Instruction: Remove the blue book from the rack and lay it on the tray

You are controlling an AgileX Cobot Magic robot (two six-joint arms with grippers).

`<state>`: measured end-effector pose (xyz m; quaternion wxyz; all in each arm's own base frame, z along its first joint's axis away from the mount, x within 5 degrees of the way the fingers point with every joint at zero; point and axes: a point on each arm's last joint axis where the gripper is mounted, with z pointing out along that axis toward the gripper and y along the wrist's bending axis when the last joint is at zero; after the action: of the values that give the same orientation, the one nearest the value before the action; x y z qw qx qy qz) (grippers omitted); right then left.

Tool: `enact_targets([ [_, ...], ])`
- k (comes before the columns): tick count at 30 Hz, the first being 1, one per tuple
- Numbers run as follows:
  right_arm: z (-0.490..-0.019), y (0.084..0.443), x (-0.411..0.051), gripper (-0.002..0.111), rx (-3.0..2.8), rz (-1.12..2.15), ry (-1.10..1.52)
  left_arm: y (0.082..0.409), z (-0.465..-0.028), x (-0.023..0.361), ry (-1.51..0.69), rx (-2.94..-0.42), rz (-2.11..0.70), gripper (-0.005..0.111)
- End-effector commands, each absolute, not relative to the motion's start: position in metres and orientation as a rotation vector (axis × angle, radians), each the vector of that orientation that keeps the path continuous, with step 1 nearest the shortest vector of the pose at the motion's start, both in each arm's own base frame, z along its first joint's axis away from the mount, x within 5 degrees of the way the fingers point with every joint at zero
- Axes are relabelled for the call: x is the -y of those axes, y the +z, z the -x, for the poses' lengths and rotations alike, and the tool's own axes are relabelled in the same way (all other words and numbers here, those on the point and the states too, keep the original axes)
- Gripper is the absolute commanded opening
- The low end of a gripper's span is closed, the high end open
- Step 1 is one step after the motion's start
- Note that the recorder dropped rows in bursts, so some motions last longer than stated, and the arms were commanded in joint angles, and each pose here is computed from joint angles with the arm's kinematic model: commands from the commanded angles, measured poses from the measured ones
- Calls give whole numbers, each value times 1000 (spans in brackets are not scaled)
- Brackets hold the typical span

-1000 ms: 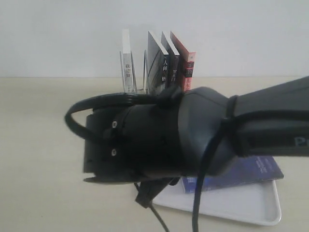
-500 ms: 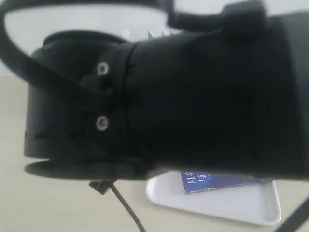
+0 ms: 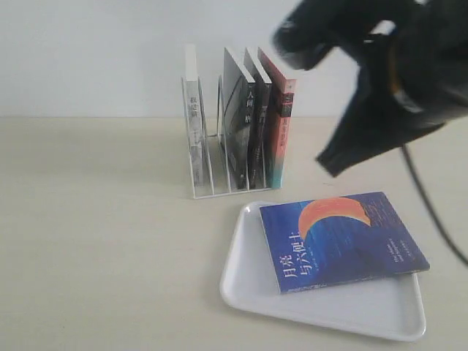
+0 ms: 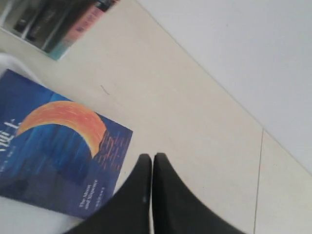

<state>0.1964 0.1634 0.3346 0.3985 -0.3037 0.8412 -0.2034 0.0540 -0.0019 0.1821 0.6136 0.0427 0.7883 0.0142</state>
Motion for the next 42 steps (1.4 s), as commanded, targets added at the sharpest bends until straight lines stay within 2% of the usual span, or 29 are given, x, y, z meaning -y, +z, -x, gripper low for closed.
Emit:
enact_targets([
  [1,-212,329,-111,0,-2040,677,-398,185,-54,2,35,-1795,-97,5],
  [8,-247,340,-22,0,-1943,290,-305,185,-54,2,35,-1795,-97,5],
  [12,-247,342,10,0,-1950,33,-241,185,-54,2,35,-1795,-97,5],
  [17,-233,347,21,0,-1978,-53,-289,185,-54,2,35,-1795,-97,5],
  [30,-231,349,22,0,-1972,-36,-311,185,-54,2,35,-1795,-97,5],
  [35,-207,367,22,0,-1885,-45,-313,185,-54,2,35,-1795,-97,5],
  [37,-176,371,22,0,-1817,-54,-308,185,-54,2,35,-1795,-97,5],
  [42,-93,328,20,0,-1671,-40,-293,185,-54,2,35,-1795,-97,5],
])
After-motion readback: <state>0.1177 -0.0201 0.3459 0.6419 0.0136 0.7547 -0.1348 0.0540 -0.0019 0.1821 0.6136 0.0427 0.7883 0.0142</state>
